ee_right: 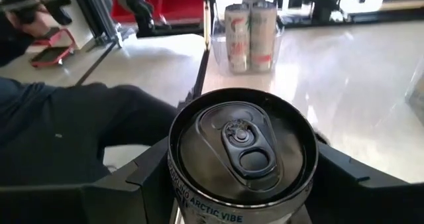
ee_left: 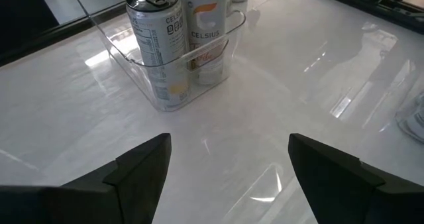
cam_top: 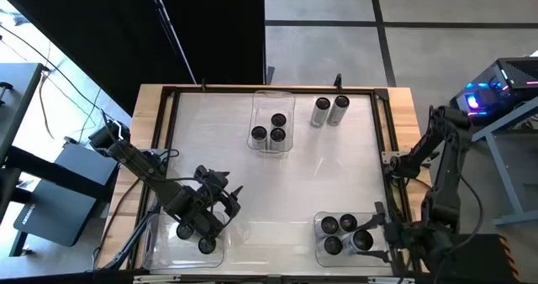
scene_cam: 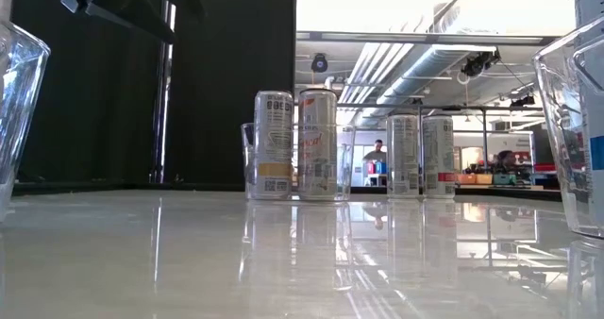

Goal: Sort soda cans
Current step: Put the white blue soda can into the bottom right transparent bin

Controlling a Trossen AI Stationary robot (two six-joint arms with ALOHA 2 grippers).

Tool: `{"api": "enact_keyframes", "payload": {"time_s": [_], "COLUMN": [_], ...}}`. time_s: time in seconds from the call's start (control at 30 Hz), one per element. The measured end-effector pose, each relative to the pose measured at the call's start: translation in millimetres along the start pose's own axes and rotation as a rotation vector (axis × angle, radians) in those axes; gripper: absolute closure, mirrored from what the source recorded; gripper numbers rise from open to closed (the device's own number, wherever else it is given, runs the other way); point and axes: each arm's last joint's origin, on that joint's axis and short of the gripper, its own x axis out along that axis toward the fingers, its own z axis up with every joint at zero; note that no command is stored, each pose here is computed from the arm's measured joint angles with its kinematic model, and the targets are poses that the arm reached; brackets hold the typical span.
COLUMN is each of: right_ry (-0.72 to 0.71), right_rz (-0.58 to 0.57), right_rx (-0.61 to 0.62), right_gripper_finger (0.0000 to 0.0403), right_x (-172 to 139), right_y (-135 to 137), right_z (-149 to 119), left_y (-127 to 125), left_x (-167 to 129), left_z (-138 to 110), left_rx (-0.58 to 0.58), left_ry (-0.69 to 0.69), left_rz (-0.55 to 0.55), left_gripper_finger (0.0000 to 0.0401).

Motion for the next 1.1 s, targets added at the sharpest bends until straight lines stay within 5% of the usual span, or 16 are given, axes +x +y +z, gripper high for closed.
{"api": "enact_keyframes", "payload": {"time_s": [0.57,1.1], "right_ry": [0.121,0.127], "right_rz": [-0.124,-0.148], "right_rx": [-0.024,0.011], "right_gripper_finger": [0.0164,0.0164], "right_x": [37,43], "right_y": [8,10], "right_z": [-45,-51], "left_y": [-1,-2], "left_x": [0,0], "left_z": [0,0], "left_rx": [-0.003,-0.006], "left_ry": [-0.002,0.001], "left_rz": [-0.008,-0.012], "left_gripper_finger": [0.0101,0.0101]}}
